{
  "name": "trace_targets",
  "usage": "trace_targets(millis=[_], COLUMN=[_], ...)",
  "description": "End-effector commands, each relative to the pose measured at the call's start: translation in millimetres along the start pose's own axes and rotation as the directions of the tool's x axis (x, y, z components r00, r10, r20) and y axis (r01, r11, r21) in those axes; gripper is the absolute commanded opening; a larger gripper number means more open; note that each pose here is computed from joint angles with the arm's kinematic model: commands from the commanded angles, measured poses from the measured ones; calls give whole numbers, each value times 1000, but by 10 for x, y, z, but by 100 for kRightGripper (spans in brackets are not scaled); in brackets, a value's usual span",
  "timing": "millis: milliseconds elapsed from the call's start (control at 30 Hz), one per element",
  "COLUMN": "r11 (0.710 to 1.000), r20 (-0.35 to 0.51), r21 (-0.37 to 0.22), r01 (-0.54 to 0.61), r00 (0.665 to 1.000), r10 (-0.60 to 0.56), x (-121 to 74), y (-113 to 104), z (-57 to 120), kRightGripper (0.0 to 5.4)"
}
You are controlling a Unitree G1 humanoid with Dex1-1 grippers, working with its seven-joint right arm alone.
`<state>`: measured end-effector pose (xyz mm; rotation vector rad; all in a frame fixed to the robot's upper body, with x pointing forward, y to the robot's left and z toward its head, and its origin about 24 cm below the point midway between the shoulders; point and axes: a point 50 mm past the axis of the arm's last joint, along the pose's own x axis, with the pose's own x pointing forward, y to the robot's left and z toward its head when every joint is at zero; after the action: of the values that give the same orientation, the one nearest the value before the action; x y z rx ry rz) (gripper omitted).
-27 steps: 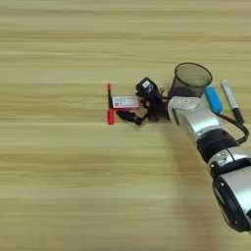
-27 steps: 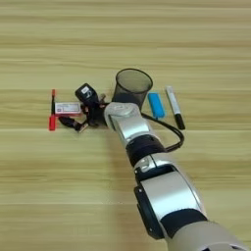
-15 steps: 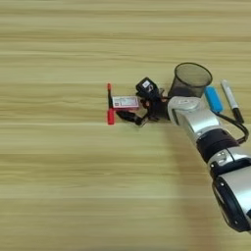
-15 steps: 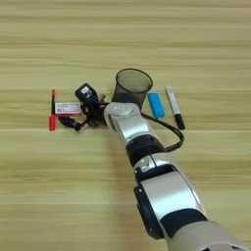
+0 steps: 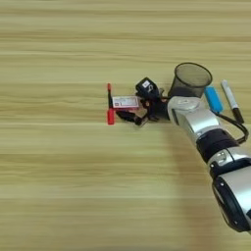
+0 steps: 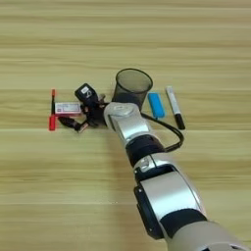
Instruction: Move the objects on the table
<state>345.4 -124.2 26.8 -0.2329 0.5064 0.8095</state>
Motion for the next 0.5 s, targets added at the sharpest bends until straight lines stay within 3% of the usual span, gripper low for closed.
trace_targets(millis=[33,500], r11=[1000,1000], r20=[-46,-33], r21=[-23,-13], r01=[13,17], r00=[999,999], r10=[-14,-18], x=[5,-6], y=[-9,-22], z=[-12,2], kRightGripper=[507,396])
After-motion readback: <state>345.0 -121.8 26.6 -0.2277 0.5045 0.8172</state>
